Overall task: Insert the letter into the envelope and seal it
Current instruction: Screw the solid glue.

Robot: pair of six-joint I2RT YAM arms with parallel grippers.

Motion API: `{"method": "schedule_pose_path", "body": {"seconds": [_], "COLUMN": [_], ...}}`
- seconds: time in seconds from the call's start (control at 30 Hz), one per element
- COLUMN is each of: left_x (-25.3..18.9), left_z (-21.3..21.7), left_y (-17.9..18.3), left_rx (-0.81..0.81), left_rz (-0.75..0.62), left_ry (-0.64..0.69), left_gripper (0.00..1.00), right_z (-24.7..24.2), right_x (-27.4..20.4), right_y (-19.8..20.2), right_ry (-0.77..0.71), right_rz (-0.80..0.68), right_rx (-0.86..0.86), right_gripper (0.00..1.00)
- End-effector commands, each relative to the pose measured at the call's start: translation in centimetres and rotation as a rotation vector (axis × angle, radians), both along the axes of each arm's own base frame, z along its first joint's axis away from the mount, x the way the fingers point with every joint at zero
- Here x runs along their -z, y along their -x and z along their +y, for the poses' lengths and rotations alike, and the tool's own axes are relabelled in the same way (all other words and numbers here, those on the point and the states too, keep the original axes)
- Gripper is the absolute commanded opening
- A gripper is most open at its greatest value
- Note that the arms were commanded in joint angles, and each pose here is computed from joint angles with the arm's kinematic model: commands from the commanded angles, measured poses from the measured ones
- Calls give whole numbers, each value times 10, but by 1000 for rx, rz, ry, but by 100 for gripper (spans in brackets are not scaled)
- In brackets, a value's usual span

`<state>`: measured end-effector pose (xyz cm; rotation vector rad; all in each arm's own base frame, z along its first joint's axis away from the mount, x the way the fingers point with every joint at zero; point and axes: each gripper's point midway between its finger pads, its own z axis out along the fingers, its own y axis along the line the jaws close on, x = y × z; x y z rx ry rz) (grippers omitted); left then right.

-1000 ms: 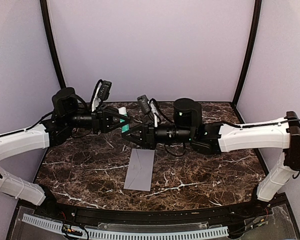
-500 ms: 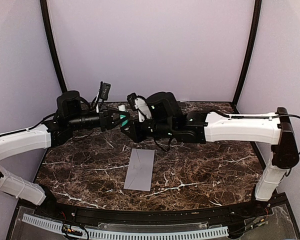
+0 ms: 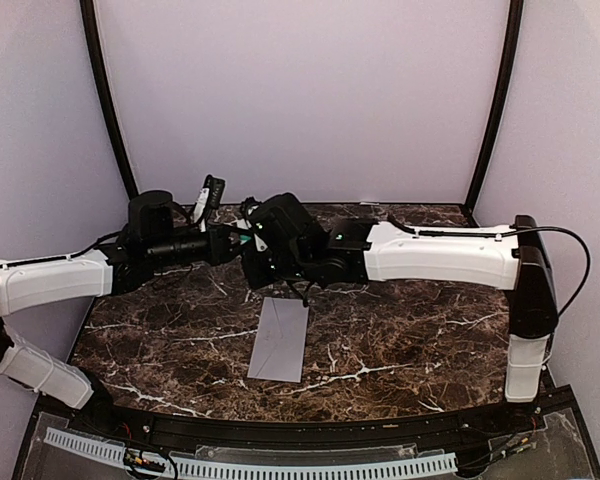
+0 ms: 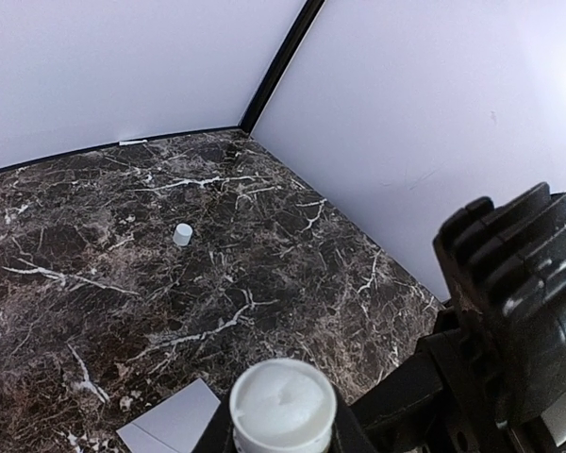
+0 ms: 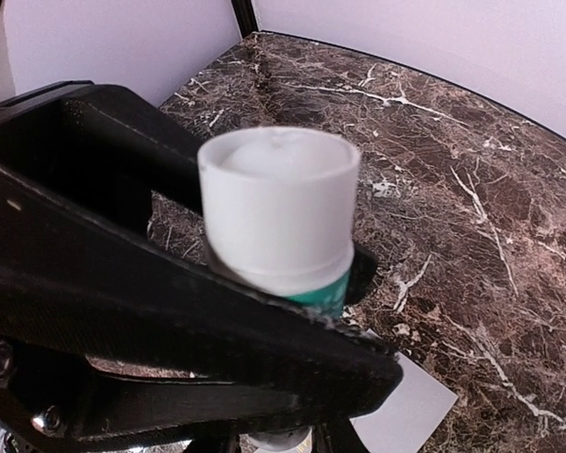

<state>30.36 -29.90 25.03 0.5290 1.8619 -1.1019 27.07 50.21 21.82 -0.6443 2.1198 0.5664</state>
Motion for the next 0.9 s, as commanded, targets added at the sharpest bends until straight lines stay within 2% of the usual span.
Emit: {"method": "schedule_pose_path", "body": {"seconds": [0.0,0.17,0.23,0.33,0.43,0.53,0.67,0.87], "left_x": [-16,-37,-44,-50,-57,-66,-87,-98], "left_z": [-15,-6,-4,-1,-1,-4,-11,-16], "left_y": [32,35,38,40,45,56,91,122], "left_rx": [128,100,103,103,128,193,397,599], "left_rz": [-9,-93,-120,-150,-173,-205,-279,-266], "left_ry": [44,55,61,65,84,124,208,285], "left_gripper": [0,0,0,0,0,0,0,0], "right_z": [2,-8,-17,-32,-51,-66,-82,-79], "right_x": [-54,-67,-68,-63,-53,-67,-87,-105], "right_y": [0,31,41,57,65,73,81,102], "right_ry": [-167,-227,-230,-230,-261,-386,-558,-701], "right_rz": [-93,-99,-89,-60,-20,-23,-24,-22], "right_rx": [-52,-255,-311,-400,-441,-490,-552,-694], "right_gripper": [15,41,54,65,69,72,74,74]}}
